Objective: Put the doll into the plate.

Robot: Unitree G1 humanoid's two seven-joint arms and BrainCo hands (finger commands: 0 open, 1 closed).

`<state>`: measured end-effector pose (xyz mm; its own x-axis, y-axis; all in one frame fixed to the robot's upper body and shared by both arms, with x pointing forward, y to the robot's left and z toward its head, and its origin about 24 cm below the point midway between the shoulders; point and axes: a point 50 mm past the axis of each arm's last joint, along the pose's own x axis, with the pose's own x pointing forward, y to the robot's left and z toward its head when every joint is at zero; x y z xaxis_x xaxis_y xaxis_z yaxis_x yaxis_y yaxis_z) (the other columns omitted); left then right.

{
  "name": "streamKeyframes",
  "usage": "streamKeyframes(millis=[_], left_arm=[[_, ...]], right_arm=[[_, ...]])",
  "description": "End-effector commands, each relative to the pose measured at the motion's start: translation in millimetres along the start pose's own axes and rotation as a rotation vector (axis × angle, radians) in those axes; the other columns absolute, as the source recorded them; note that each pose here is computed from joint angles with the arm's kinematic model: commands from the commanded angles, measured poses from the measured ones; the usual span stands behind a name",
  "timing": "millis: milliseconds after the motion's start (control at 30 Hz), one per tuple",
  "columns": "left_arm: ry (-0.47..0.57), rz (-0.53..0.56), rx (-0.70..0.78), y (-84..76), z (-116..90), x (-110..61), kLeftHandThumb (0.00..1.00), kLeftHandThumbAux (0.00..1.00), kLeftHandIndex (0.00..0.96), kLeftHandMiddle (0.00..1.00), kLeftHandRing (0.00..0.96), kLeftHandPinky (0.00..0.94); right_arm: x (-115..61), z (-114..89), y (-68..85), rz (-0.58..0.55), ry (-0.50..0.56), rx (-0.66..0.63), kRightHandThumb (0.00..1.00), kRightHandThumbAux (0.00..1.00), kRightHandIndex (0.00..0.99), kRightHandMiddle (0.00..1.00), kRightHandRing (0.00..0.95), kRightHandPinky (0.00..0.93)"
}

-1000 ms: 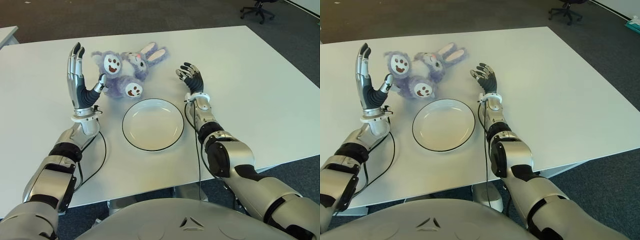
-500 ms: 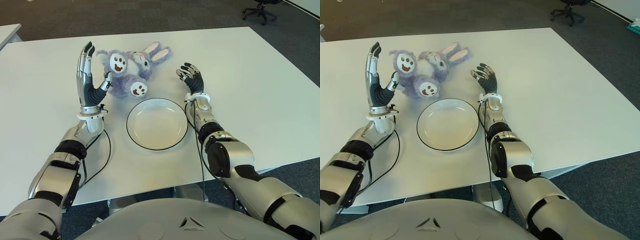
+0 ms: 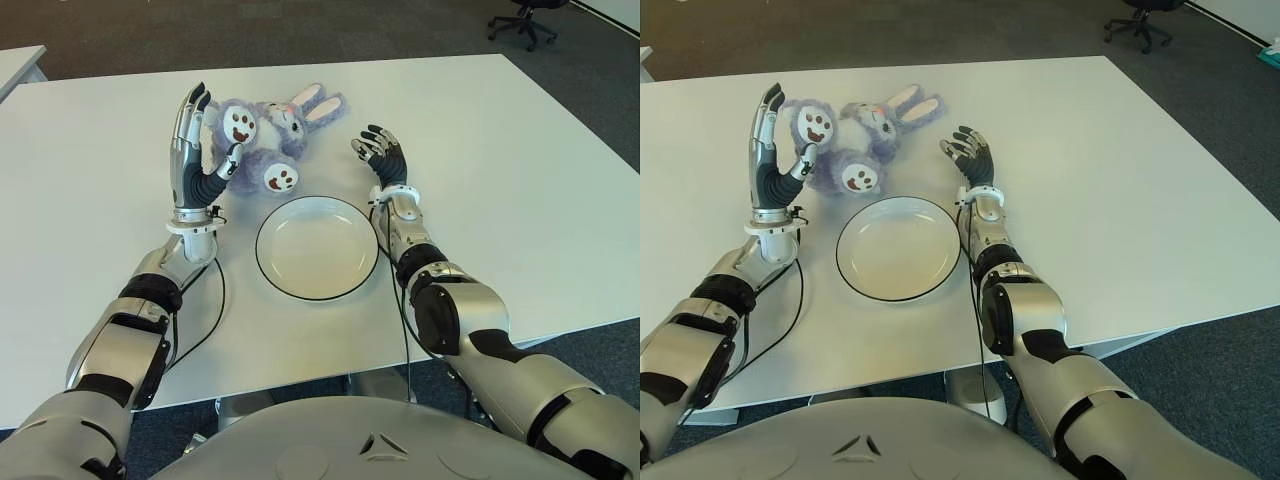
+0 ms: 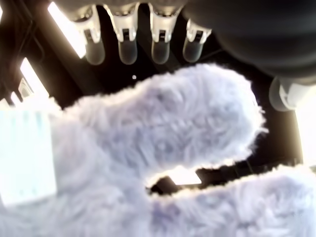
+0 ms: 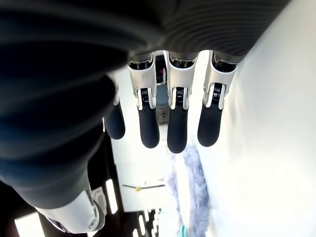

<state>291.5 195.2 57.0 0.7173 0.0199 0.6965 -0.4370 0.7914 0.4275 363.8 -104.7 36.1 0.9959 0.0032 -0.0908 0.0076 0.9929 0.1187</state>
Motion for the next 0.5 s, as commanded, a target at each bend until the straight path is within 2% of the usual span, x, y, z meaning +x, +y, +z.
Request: streamKeyframes(millis=[33,500], left_arm=[[0.097,-0.080,-0.017,-14.6,-3.3,-30.2,0.347,0.222,0.000,0.058,0.052,0.057],[0.095,-0.095,-0.057,-17.7,-0.2,-29.7,0.365,0.229,0.000,0.031,0.018,0.021]], right_arm=[[-35.1,-71.5,-8.9,-0.044,0.316,0.021,0.306,0.791,0.196,0.243,0.256,0.274],[-35.6,-71.8,-10.0,-0.048,0.314,0.020,0.307,0.790,0.201,0.243,0.256,0.276]])
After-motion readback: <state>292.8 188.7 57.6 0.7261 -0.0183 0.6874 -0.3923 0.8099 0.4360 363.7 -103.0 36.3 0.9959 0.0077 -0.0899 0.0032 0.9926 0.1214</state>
